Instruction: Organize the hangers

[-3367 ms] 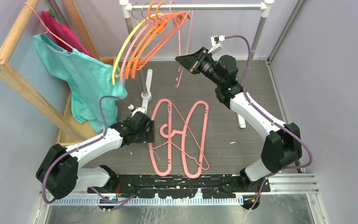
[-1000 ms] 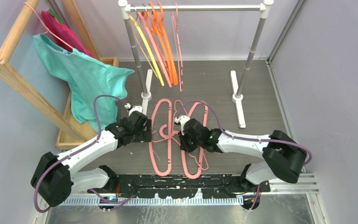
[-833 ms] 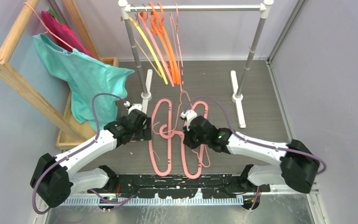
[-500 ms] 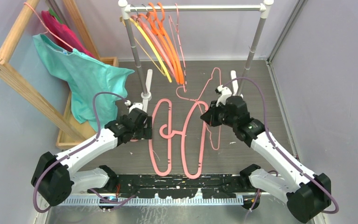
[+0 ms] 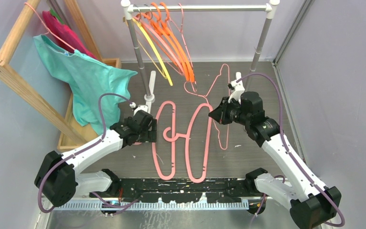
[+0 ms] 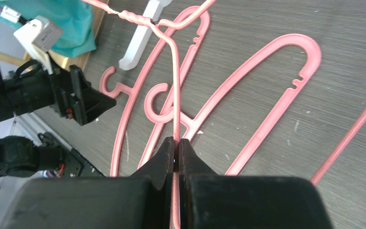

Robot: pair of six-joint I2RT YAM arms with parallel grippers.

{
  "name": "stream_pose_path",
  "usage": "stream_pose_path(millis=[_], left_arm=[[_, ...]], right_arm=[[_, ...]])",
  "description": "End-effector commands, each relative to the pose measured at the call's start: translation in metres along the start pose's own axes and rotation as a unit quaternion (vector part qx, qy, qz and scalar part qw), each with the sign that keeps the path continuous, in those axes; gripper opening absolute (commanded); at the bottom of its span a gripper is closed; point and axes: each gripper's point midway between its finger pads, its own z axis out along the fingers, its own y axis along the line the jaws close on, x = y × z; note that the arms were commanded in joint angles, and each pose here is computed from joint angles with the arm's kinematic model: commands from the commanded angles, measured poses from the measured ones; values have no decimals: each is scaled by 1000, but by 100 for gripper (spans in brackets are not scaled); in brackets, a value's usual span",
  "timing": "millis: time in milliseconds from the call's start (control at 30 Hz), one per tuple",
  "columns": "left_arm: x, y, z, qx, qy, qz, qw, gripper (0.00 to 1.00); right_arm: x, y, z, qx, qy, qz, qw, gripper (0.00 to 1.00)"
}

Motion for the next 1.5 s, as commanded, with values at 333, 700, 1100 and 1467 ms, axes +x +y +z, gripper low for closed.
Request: stream_pose_path(millis=[333,700,1100,1467], left_arm=[[-14,-6,-4,16,-27,-14,999,98],[-8,-7,-3,18,-19,-21,999,98],[6,-8,2,25,-2,-36,999,98],[8,-8,2,28,-3,-42,999,98]], right_arm=[[-7,0,-17,12,-5,-29,1000,1],[-2,82,-67,-188,26,-97,977,1],[1,76,-88,-147,14,-102,984,1],[-8,48,-102,-40,-22,-90,995,1]])
